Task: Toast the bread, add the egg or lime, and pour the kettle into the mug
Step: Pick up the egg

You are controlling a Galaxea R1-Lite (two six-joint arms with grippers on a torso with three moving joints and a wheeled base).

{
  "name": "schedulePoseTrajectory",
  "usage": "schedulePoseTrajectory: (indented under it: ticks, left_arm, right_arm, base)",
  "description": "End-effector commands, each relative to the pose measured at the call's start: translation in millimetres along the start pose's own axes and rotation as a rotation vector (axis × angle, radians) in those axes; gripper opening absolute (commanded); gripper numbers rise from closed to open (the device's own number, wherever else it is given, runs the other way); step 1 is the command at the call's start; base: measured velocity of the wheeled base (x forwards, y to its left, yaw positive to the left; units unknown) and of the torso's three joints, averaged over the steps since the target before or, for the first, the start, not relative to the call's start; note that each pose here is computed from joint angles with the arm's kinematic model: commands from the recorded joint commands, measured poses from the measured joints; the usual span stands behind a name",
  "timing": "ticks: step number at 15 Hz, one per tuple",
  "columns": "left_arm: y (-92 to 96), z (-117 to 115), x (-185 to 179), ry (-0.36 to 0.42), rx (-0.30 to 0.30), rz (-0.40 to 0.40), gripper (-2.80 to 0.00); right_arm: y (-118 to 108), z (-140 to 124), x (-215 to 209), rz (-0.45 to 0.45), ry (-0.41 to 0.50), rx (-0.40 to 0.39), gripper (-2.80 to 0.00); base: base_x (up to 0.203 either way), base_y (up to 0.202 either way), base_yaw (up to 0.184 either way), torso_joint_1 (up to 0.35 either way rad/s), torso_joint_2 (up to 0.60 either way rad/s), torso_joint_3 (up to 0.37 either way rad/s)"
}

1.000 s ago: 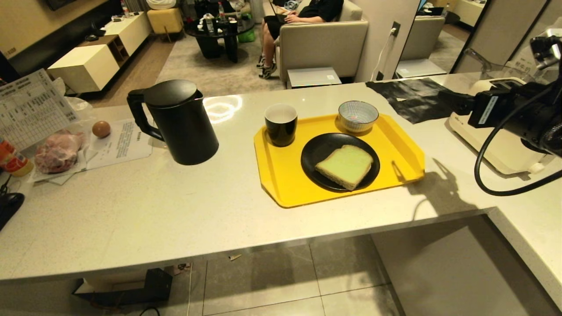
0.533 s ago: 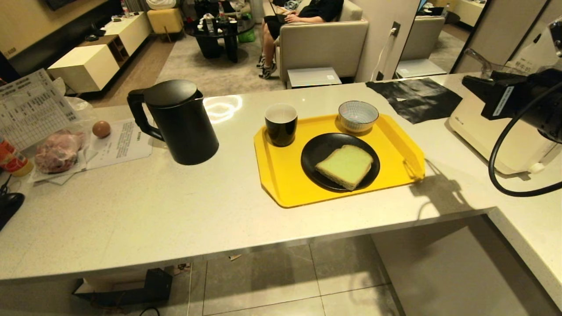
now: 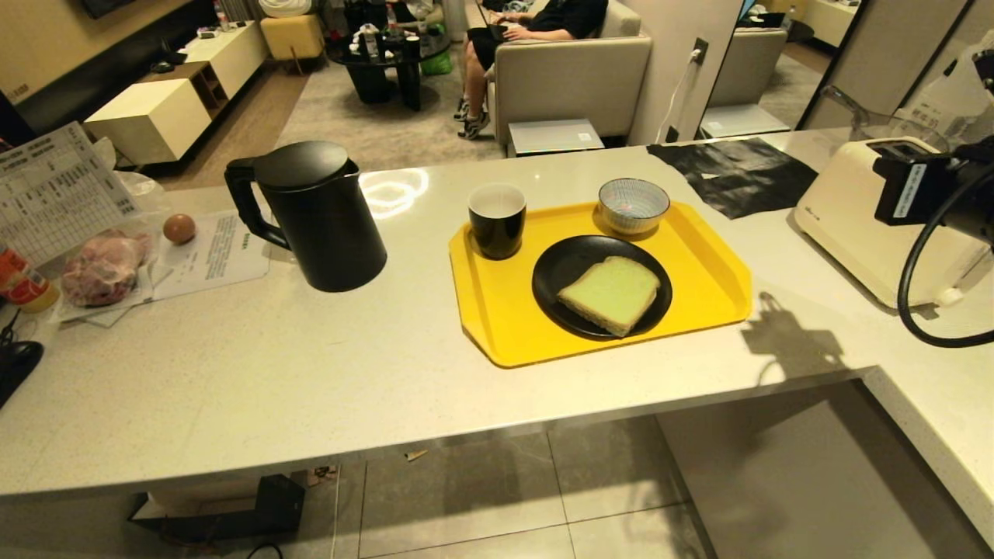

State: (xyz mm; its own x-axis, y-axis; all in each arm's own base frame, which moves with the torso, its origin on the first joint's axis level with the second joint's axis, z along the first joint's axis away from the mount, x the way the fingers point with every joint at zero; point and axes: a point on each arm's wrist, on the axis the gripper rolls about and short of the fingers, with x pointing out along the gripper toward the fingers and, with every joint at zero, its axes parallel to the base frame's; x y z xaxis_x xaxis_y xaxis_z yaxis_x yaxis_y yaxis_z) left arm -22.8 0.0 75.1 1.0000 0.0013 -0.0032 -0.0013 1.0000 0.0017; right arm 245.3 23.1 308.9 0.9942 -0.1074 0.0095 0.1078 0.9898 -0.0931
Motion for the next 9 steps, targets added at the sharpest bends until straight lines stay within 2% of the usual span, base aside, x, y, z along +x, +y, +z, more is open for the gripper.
schedulePoseTrajectory:
  ticks: [1, 2, 4, 6, 9]
  left_arm:
    - [0.0, -0.1, -0.1, -0.001, -0.001, 0.002, -2.80]
    - [0.0, 0.1, 0.0, -0.001, 0.000, 0.002, -2.80]
    - [0.0, 0.0, 0.0, 0.000, 0.000, 0.000, -2.80]
    - [0.0, 0.0, -0.1, -0.001, 0.000, 0.002, -2.80]
    - [0.0, -0.1, 0.0, 0.001, -0.002, 0.002, -2.80]
  right_arm:
    - [-4.9, 9.3, -14.1, -0.027, -0.032, 0.009, -2.80]
    - [-5.5, 2.9, -18.5, -0.032, -0.017, -0.001, -2.80]
    - [-10.3, 3.5, -31.3, -0.051, -0.059, -0.044, -2.80]
    - [-20.4, 9.7, -32.8, -0.093, -0.096, -0.044, -2.80]
    - [-19.0, 3.8, -28.9, -0.078, -0.075, -0.043, -2.80]
  base:
    - [0.000, 0.000, 0.000, 0.000, 0.00, 0.000]
    - [0.000, 0.000, 0.000, 0.000, 0.00, 0.000]
    - [0.000, 0.000, 0.000, 0.000, 0.00, 0.000]
    - [0.000, 0.000, 0.000, 0.000, 0.00, 0.000]
    - [0.000, 0.000, 0.000, 0.000, 0.00, 0.000]
